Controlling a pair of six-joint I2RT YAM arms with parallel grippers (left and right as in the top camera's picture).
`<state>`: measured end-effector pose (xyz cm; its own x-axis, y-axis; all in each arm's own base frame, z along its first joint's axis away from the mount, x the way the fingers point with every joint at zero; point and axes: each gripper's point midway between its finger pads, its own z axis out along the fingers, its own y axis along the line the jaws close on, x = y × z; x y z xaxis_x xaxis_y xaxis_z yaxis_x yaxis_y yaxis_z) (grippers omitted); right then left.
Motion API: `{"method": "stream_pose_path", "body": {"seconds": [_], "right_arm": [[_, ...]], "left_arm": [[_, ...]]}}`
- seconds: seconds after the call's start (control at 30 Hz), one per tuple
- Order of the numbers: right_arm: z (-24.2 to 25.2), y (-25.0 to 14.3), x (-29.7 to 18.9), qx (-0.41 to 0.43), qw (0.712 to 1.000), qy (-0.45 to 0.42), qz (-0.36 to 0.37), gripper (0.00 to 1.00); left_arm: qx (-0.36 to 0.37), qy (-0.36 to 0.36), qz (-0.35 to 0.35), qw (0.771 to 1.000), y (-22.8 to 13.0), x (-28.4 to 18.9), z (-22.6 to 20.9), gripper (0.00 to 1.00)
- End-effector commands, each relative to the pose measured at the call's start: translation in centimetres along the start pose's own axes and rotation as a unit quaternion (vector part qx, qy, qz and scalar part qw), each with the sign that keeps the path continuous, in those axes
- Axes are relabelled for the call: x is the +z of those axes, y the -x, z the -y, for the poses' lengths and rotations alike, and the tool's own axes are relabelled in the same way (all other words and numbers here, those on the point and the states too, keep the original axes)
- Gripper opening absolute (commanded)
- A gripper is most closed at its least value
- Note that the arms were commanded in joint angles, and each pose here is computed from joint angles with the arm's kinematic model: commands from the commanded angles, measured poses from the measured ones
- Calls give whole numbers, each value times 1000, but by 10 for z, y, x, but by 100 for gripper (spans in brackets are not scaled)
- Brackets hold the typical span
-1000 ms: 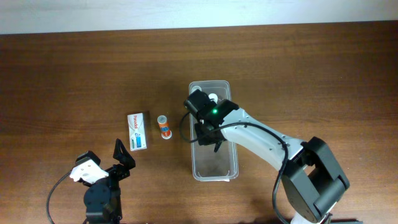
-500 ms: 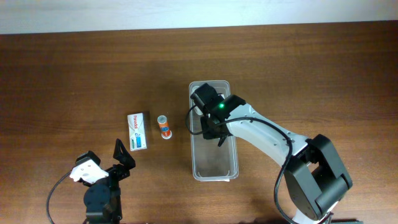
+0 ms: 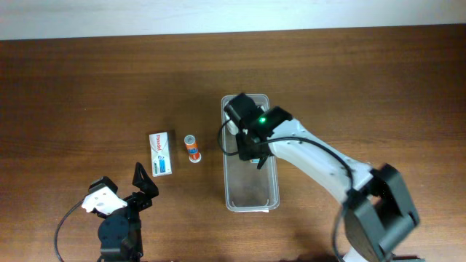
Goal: Pack container
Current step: 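Release the jar and withdraw the right gripper to the right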
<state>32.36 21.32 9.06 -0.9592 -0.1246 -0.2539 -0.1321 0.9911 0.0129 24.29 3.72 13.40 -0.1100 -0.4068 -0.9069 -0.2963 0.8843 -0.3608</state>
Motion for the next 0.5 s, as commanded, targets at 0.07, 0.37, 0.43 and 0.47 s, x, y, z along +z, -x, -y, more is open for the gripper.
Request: {"method": "stream_pose_path", "body": {"seconds": [0.07,0.37,0.43,0.47], "right_arm": [[0,41,-94,-6,992,36,124,54],[104,54,-190,133,960,-5,246,97],[139,48,-202,185,949,-21,254,99],[155,44,-206,213,943,-29,255,99]], "left_arm": [[7,-6,-2,1000,-2,0,1,99],[7,-6,-2,1000,-2,0,1,99],[7,-6,-2,1000,-2,0,1,99],[7,-6,-2,1000,-2,0,1,99]]}}
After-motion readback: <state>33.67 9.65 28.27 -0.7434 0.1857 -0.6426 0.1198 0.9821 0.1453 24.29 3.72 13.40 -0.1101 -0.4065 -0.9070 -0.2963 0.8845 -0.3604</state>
